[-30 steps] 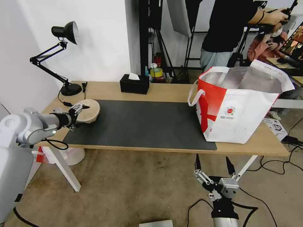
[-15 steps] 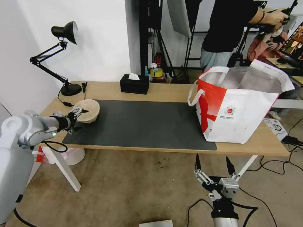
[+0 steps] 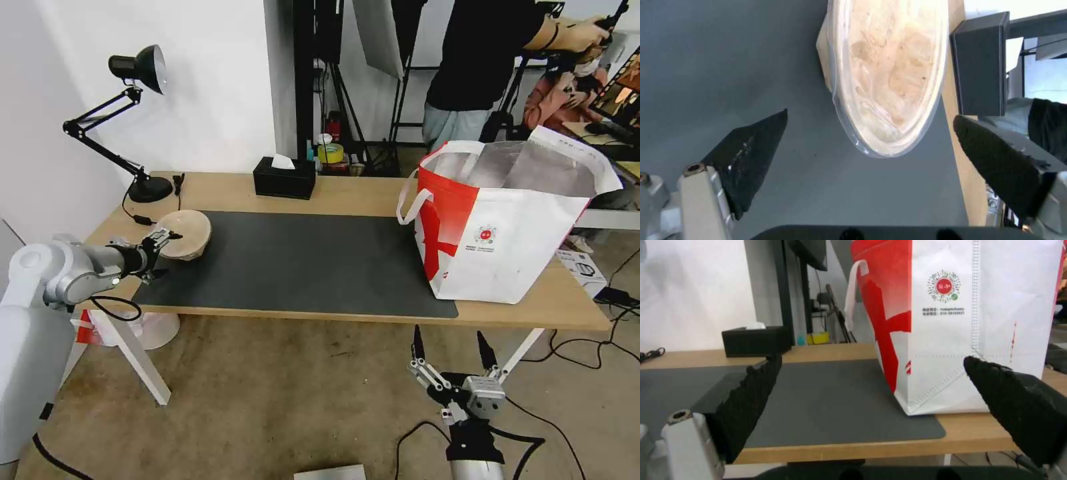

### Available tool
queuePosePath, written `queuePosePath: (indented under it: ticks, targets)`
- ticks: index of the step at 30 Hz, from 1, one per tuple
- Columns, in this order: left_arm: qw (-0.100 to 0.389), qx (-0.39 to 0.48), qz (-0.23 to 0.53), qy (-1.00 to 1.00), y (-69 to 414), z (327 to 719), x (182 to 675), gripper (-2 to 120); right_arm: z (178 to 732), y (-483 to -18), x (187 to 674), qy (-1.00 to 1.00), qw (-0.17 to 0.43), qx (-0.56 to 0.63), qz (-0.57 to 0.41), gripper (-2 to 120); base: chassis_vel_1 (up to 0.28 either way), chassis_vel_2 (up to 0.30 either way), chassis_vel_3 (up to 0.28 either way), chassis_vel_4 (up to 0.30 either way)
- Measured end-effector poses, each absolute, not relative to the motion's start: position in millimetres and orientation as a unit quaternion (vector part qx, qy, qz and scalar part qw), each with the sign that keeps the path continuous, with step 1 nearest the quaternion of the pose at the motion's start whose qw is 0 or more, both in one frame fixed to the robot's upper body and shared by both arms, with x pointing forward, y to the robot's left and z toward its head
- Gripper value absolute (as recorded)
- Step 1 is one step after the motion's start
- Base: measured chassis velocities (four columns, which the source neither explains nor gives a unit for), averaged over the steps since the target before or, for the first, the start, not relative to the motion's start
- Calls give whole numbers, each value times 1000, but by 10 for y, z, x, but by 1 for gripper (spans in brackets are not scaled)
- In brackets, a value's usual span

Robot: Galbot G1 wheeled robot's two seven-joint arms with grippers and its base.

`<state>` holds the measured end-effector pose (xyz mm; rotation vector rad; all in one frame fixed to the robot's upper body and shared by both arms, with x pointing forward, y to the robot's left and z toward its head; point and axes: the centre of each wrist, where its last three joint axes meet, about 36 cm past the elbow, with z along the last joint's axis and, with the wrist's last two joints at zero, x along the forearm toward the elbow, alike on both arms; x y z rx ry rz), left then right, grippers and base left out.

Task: Pick up the trash from the table and place it into the takeout bag.

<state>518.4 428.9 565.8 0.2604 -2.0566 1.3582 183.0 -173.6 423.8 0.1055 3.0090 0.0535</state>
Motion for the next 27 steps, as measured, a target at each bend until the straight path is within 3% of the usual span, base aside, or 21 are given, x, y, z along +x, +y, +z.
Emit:
queuePosePath:
  ticks: [27]
  targets:
    - [335, 94, 519, -781, 4137, 5577, 5570, 100, 4238, -1736, 1830, 997, 65, 35, 18, 100, 0, 0, 0, 0]
